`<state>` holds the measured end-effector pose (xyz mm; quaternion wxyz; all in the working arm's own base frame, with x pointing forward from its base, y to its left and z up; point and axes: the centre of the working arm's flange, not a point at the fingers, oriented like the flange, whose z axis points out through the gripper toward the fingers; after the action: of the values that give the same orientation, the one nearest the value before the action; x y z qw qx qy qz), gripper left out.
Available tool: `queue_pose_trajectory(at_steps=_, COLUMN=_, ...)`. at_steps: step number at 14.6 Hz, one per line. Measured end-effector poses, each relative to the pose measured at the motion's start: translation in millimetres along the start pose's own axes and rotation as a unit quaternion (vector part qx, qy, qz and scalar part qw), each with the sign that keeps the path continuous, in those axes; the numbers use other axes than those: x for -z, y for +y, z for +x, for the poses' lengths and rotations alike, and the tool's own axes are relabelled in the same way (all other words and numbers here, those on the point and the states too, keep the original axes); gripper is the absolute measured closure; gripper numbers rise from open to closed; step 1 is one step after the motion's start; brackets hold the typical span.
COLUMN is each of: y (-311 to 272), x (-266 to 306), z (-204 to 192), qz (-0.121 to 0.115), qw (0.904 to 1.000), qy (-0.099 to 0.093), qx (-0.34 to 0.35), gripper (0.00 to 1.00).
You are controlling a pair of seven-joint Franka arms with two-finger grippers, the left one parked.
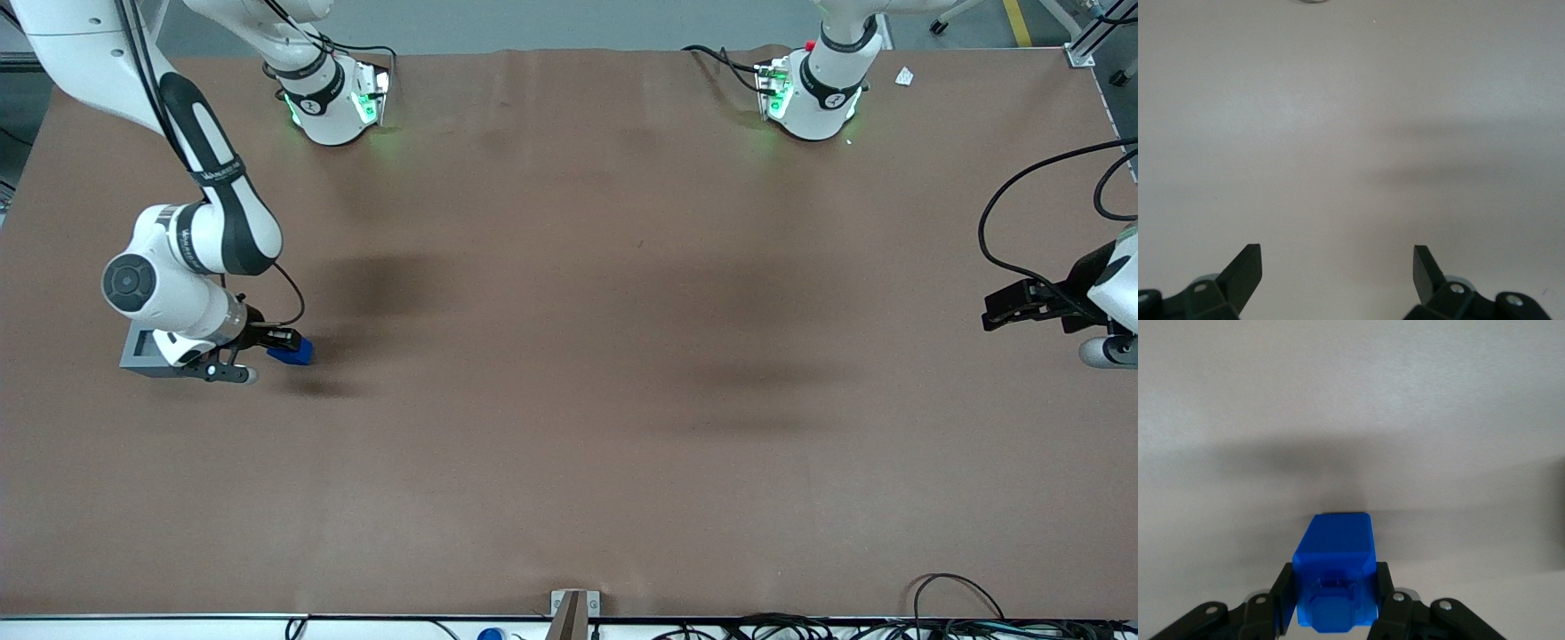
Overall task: Insert blue part into gray base with right arm
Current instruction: 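Lift the blue block and carry it over the gray base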
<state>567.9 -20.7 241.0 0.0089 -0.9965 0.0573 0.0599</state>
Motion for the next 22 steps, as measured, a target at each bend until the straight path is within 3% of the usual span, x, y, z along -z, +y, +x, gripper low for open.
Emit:
queue_pose_trajectory(at_steps=3, y=36.8, x=38.1, z=15.4, qz=0.003, qw=0.9995, qy=-0.030, qx=0.014, gripper=0.49)
queue_pose_trajectory(at_steps=9, y=114.7, x=86.9, z=8.0, qz=0.016, qw=0.9976, qy=-0.038, qx=0.055, gripper=0.49)
queue_pose_trajectory(at_steps=15, y=183.1, x=127.0, z=-13.9, qz=0.019, qw=0.9981, qy=-0.014, qx=0.057, gripper=0.49)
queue_pose_trajectory(at_steps=22, y=178.8, x=115.5, z=5.5, qz=0.003, qw=0.9975, qy=0.017, qx=0.069, gripper=0.49)
